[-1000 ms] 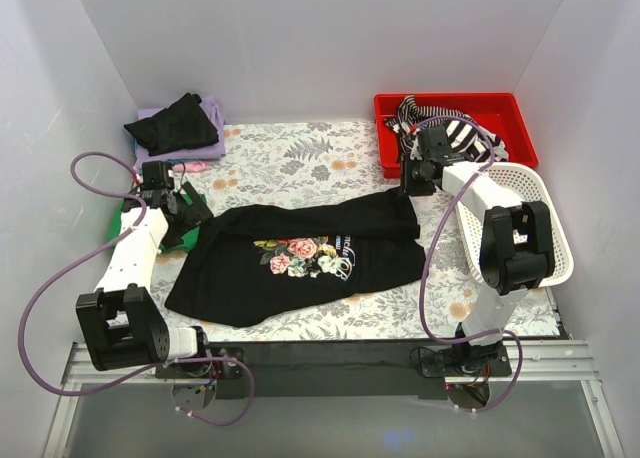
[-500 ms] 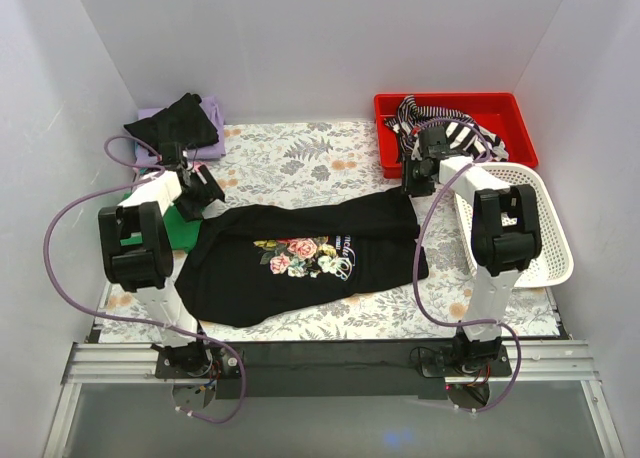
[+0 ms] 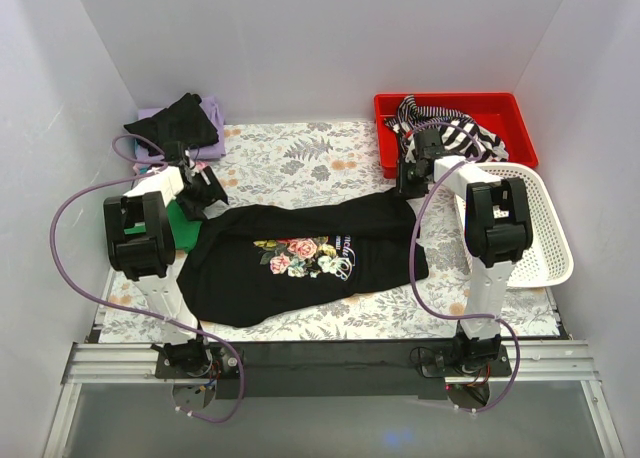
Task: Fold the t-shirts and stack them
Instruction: Flatten the tshirt out
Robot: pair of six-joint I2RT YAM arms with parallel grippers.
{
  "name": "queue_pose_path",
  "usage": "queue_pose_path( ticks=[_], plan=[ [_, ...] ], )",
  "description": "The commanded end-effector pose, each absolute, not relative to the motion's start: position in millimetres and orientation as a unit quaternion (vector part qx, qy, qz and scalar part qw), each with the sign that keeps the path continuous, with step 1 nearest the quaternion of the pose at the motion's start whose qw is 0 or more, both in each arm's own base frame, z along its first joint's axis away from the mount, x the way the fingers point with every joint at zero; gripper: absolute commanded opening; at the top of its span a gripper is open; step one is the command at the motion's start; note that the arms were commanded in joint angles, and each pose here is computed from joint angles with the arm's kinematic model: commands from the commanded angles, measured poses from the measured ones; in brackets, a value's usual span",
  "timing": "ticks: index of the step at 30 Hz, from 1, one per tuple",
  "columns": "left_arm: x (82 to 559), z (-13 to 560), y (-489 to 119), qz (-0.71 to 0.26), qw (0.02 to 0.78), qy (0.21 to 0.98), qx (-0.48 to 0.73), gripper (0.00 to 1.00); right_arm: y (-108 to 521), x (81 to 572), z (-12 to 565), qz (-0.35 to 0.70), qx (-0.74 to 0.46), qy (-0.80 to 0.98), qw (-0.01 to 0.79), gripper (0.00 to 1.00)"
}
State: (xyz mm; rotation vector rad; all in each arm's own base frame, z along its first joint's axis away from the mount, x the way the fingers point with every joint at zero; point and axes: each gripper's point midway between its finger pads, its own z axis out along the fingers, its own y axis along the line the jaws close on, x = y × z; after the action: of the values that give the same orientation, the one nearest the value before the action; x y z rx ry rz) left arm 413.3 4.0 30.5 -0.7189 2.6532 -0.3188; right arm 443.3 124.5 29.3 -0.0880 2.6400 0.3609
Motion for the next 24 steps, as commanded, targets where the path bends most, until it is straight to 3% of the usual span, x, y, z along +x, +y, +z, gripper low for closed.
queue_pose_path(
  ticks=[1, 2, 3, 4, 5, 6, 7, 9, 14, 24],
  plan=[
    [397.4, 13.8, 3.1, -0.108, 0.15, 0.95, -0.252, 0.71, 129.6, 454.3, 36.0, 0.145, -0.04, 0.957, 0.248, 0.37],
    [397.0, 16.1, 2.2, -0.111, 0.154, 0.949, -0.251, 0.69, 131.3, 453.6, 34.2, 0.148, -0.04, 0.957, 0.245, 0.19],
    [395.2, 16.9, 1.8, -0.111, 0.152, 0.95, -0.25, 0.65, 131.1, 452.4, 33.6, 0.15, -0.04, 0.958, 0.242, 0.12],
    [392.1, 16.4, -0.5, -0.116, 0.149, 0.95, -0.248, 0.5, 131.8, 451.4, 33.8, 0.152, -0.04, 0.958, 0.241, 0.07],
    [391.2, 19.0, -2.4, -0.123, 0.151, 0.949, -0.247, 0.43, 131.4, 448.4, 32.4, 0.152, -0.04, 0.958, 0.238, 0.01],
    [388.8, 19.9, -5.8, -0.13, 0.147, 0.949, -0.247, 0.34, 131.2, 447.7, 32.8, 0.152, -0.038, 0.959, 0.238, 0.01],
    [384.4, 19.3, -9.0, -0.137, 0.142, 0.949, -0.247, 0.18, 130.3, 447.2, 32.9, 0.15, -0.038, 0.959, 0.238, 0.01],
    [381.6, 22.3, -13.9, -0.15, 0.146, 0.948, -0.241, 0.0, 128.4, 446.2, 32.7, 0.147, -0.038, 0.959, 0.238, 0.01],
    [380.0, 35.4, -15.8, -0.151, 0.165, 0.947, -0.23, 0.0, 129.5, 447.7, 65.5, 0.154, -0.047, 0.947, 0.277, 0.01],
    [388.4, 190.7, -12.9, -0.166, 0.326, 0.904, -0.223, 0.0, 100.2, 392.6, 190.1, 0.121, -0.04, 0.9, 0.417, 0.01]
  ],
)
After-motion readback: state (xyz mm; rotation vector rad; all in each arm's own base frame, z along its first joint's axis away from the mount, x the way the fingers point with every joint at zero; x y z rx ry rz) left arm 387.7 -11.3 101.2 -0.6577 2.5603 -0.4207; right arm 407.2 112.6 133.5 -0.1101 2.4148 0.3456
